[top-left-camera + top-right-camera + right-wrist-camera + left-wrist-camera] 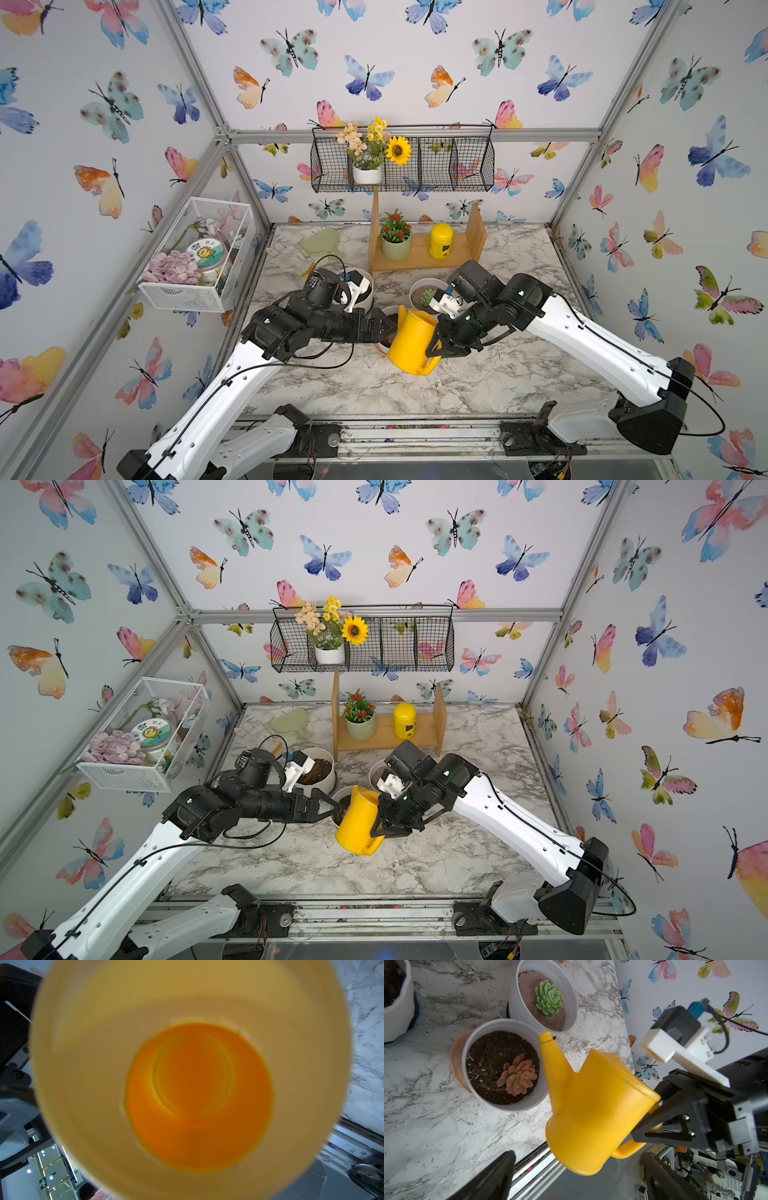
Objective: Water the succulent around the soil edge
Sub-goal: Water the soil of the potted plant with water.
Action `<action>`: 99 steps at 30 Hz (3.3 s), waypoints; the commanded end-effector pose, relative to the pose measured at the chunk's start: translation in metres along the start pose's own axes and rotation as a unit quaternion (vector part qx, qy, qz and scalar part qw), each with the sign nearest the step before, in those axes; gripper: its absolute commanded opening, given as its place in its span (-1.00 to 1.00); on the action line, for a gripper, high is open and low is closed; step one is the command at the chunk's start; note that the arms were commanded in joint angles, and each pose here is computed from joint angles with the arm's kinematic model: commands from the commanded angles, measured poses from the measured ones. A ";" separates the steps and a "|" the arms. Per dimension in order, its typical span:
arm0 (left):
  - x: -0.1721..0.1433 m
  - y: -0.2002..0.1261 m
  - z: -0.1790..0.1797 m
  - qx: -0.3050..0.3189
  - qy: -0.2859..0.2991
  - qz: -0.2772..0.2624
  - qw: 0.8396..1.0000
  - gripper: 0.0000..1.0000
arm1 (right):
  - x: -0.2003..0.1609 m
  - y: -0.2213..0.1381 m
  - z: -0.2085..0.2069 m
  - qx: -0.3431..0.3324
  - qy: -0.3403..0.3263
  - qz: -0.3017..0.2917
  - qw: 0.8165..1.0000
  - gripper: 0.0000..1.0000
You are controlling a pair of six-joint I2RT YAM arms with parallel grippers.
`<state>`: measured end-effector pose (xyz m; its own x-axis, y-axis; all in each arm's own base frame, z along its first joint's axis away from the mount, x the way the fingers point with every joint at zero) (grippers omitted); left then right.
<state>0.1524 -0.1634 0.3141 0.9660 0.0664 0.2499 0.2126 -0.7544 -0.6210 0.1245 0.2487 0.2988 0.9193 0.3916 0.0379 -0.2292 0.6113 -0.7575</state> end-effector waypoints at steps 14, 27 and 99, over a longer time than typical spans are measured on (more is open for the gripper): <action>-0.006 -0.003 0.024 0.052 -0.036 -0.055 0.996 0.97 | -0.030 -0.004 -0.011 0.022 0.010 0.024 0.999 -0.97; 0.006 -0.004 0.039 0.114 -0.048 -0.101 0.987 0.97 | -0.040 0.009 -0.020 0.008 0.010 0.030 0.999 -0.97; 0.163 -0.080 0.083 0.151 -0.111 -0.271 0.944 0.97 | 0.115 0.043 0.084 -0.236 -0.181 -0.135 0.945 -0.98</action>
<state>0.3031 -0.0411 0.3465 0.6953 0.5568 0.4544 0.6931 -0.3524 -0.6288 0.1952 0.3705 0.3188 0.7380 0.5430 0.4007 0.2505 0.3309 -0.9098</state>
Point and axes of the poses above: each gripper's point midway between its finger pads, its own y axis out along the fingers, its own z axis along the line the jaws close on, x = y × z, the point moved 7 cm from there along -y, back along the fingers, and after that the axes turned 11 degrees about -y, right-handed, at the moved point
